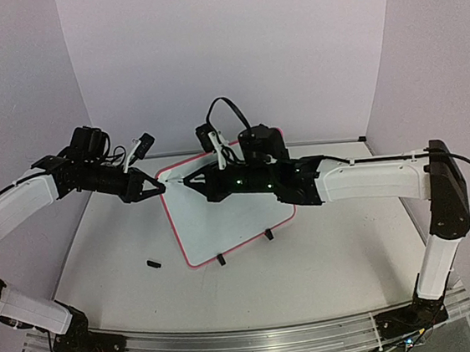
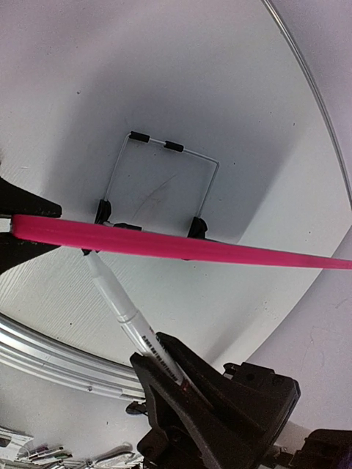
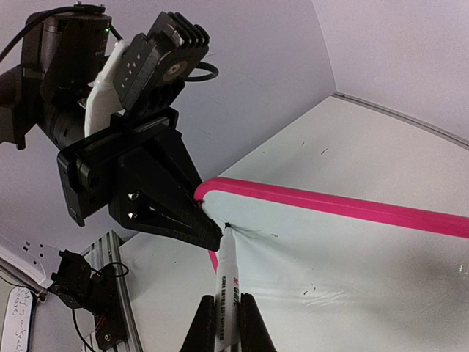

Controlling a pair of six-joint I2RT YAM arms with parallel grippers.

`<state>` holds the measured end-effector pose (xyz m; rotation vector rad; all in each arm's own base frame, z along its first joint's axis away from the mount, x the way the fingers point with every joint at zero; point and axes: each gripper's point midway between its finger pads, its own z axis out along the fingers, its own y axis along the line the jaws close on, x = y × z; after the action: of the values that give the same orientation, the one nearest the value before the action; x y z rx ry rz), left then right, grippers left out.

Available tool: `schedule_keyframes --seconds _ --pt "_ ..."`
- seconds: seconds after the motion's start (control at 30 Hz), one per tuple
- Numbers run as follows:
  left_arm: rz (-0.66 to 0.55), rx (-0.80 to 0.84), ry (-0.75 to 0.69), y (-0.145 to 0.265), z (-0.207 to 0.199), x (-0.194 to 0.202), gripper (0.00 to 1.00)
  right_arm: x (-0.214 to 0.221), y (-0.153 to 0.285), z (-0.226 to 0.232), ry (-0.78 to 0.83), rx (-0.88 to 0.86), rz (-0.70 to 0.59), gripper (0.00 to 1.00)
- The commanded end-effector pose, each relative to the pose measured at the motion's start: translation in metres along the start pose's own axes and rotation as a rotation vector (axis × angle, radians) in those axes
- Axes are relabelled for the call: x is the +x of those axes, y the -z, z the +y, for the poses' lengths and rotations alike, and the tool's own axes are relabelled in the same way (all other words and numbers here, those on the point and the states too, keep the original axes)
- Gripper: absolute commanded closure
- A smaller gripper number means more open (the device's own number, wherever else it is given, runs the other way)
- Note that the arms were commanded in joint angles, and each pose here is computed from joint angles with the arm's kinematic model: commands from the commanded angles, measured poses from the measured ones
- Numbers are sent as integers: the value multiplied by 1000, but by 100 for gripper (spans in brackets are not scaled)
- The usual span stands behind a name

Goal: Write a sentence on the whiteboard

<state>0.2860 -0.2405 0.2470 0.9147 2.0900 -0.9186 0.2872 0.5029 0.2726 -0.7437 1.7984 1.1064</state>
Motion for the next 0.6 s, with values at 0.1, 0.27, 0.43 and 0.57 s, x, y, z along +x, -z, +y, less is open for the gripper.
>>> schedule_keyframes --seconds 0.1,0.27,0.43,0.57 --pt "-16 -18 -45 3 1 -2 100 -3 -3 -17 -19 97 2 100" --pt "-18 -18 -46 3 1 -3 100 7 2 -22 -30 120 25 100" --pt "-20 -17 -47 4 0 -3 100 25 0 -26 -50 123 69 100" --pt "-19 -19 -48 4 0 -3 100 36 1 -30 -66 131 91 100"
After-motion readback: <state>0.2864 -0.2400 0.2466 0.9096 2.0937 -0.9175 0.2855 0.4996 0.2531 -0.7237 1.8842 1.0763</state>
